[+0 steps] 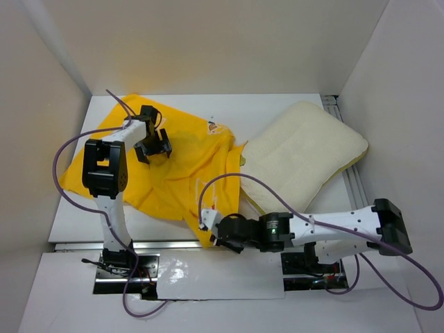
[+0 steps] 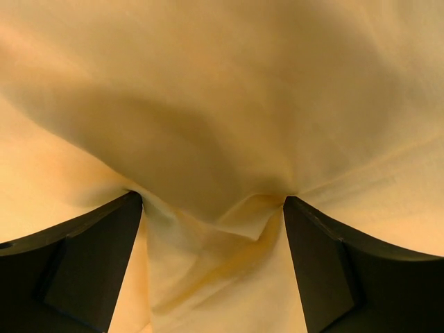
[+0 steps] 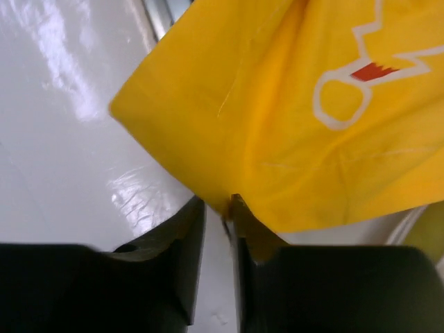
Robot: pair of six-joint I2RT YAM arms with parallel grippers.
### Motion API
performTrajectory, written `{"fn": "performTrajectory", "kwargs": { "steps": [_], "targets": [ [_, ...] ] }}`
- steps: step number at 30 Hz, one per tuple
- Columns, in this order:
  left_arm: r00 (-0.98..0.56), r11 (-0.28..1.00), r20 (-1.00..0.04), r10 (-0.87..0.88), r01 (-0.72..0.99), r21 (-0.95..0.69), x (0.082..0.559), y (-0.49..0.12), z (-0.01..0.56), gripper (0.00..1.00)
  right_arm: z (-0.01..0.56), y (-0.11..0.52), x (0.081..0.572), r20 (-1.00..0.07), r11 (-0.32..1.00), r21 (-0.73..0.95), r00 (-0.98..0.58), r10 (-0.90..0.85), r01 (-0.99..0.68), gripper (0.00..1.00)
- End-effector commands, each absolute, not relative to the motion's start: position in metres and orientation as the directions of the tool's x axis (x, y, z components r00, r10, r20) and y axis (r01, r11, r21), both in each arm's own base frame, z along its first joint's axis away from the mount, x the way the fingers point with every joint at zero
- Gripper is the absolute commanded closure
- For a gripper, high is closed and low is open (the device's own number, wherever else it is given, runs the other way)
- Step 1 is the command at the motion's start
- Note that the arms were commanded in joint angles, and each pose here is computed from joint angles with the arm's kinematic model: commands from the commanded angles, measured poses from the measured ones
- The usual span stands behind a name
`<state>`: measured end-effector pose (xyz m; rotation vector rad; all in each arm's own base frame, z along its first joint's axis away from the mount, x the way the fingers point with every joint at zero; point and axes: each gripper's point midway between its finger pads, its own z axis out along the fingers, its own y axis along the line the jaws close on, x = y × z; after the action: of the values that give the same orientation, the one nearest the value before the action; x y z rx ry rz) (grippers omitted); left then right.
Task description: Put the pillow into the pillowcase
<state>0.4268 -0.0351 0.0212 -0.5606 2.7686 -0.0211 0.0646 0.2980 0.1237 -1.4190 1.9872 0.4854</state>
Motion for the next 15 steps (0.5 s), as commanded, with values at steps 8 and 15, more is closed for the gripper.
{"fn": "performTrajectory", "kwargs": {
  "steps": [8, 15],
  "targets": [
    [-0.870, 0.935, -0.349, -0.349, -0.346, -0.073, 0.442, -0.030, 0.050, 0.04, 0.179, 0.281, 0.101, -0.759, 0.646, -0.171, -0.319, -0.567, -0.744, 0.00],
    [-0.823, 0.978, -0.529, -0.206, -0.194, -0.079, 0.436, -0.065, 0.140, 0.01, 0.241, 0.214, 0.216, -0.866, 0.923, 0.050, -0.476, -0.150, -0.382, 0.00]
  ]
}}
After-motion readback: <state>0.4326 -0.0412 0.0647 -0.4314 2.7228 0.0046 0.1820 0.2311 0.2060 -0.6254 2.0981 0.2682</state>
